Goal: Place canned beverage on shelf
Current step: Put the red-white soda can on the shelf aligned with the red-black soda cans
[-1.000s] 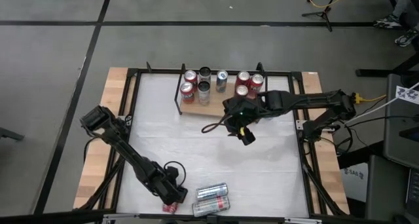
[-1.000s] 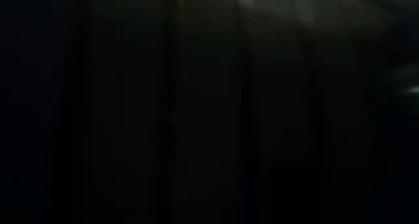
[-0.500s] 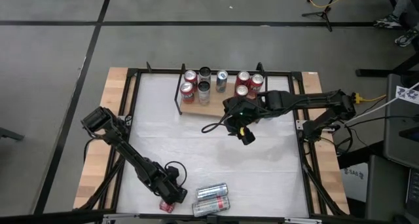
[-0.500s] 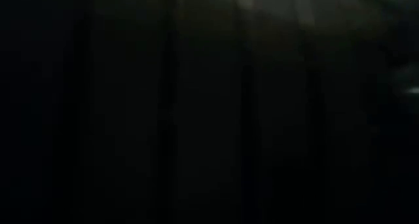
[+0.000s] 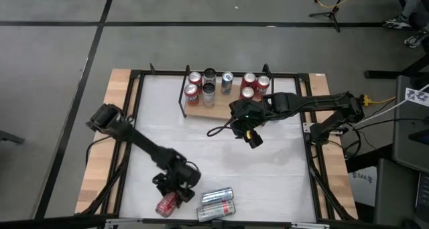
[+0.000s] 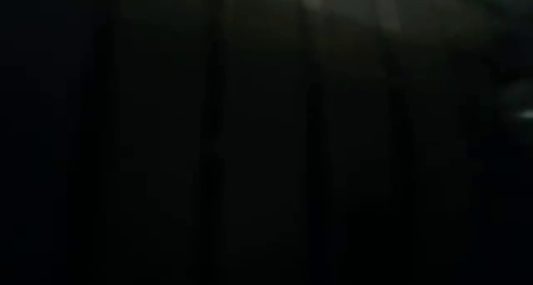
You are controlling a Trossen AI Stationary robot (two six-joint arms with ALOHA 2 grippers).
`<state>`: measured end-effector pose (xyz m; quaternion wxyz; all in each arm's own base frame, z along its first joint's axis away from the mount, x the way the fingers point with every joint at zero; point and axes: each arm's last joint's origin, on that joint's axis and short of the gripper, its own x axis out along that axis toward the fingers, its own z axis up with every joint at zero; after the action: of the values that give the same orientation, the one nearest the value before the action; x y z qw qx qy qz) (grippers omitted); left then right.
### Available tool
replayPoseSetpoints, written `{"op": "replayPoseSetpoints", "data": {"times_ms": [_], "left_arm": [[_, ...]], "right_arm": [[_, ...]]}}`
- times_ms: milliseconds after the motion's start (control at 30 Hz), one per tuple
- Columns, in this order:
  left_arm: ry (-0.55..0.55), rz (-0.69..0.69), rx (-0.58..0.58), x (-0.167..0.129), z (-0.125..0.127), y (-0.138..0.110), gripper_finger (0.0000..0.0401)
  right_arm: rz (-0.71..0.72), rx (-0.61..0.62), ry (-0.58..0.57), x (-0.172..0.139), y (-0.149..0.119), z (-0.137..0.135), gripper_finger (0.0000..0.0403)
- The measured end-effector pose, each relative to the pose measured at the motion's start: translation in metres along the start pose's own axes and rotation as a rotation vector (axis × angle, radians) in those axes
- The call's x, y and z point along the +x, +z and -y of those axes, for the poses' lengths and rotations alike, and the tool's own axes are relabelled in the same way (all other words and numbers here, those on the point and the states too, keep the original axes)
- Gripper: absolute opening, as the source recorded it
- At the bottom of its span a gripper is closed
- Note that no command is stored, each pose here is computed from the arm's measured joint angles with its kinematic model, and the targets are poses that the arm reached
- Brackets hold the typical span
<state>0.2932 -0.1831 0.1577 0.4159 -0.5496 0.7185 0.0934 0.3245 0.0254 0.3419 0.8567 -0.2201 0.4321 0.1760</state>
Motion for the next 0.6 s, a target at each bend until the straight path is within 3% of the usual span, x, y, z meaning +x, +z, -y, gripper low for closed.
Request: {"op": "replayPoseSetpoints", "data": {"times_ms": [100,300,600], "left_arm": [[-0.017,-0.146,0.016,-0.012,0.001,0.008,0.0289],[0.019,-0.269,-0.051,-0.028,-0.009,0.022,0.029],[0.083,-0.294,-0.101,-0.039,-0.023,0.03,0.0291]], "right_arm": [[0.0,0.0,0.0,0.0,0.0,0.0,0.0286],[-0.002,0.0,0.002,0.0,0.0,0.0,0.0286],[-0.003,0.0,0.002,0.0,0.0,0.0,0.0286]]}}
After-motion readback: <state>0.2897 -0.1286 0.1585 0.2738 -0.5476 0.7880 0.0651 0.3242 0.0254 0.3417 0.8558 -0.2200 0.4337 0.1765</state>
